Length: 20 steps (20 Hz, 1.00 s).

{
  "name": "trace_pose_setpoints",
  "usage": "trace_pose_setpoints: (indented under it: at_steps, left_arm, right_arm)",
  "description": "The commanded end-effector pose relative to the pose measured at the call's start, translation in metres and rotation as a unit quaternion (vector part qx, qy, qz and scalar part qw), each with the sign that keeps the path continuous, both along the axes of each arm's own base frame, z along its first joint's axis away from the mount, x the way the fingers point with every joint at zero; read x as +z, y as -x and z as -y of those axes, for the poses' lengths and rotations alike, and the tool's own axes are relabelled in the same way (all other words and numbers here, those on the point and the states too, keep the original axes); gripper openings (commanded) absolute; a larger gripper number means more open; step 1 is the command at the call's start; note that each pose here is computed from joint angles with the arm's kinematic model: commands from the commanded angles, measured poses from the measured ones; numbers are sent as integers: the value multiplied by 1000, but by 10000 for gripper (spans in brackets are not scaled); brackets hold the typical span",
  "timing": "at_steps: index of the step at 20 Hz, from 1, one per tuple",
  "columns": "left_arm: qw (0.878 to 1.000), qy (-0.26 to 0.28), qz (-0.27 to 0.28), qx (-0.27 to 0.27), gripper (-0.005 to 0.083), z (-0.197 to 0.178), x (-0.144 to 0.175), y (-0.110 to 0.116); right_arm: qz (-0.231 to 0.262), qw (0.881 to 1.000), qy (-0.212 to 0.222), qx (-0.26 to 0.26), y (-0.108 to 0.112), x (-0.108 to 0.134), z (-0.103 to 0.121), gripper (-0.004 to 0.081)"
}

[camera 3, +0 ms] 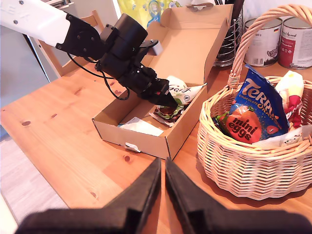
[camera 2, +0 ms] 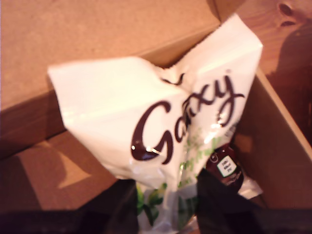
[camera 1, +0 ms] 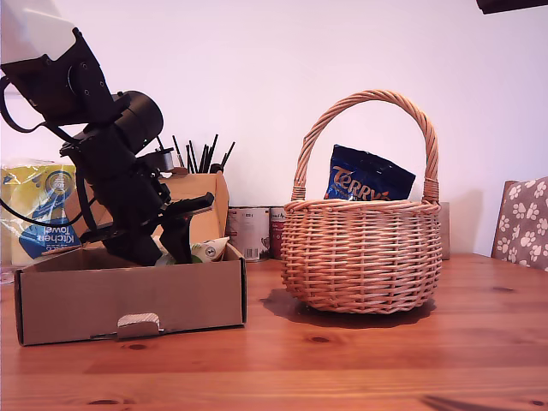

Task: Move the bags of Easter eggs from the cardboard box on the left into the woven basket on the right side.

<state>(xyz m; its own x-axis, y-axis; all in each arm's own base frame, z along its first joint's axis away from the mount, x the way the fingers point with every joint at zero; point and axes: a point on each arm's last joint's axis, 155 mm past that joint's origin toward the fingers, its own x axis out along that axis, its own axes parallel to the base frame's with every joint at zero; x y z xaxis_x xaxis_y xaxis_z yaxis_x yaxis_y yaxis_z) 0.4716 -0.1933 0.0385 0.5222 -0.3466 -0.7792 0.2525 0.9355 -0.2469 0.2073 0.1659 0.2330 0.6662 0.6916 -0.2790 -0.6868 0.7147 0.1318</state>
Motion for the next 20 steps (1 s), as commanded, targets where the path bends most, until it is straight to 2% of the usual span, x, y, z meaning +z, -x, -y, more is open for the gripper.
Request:
trace_pose_setpoints:
  at_steps: [1, 5, 12, 14, 17, 20]
  left_arm:
    - [1000, -5, -17, -17, 178, 1, -17, 6]
    - [999, 1, -1, -51, 149, 5, 14, 15]
    - [994, 52, 19, -95, 127, 4, 97, 50]
    - [985, 105, 40, -131, 127, 19, 129, 60]
    - [962, 188, 67, -188, 127, 54, 167, 73]
    - [946, 201, 100, -236, 127, 100, 179, 85]
  right_arm:
    - [11, 1000, -4, 5, 1, 8, -2, -10]
    - [11, 1000, -4, 4, 1, 8, -2, -10]
    - [11, 1000, -4, 4, 1, 8, -2, -10]
    - [11, 1000, -4, 4, 1, 8, -2, -10]
    - [10, 1000, -3, 1, 0, 7, -1, -10]
    - [12, 999, 5, -34, -8, 6, 10, -10]
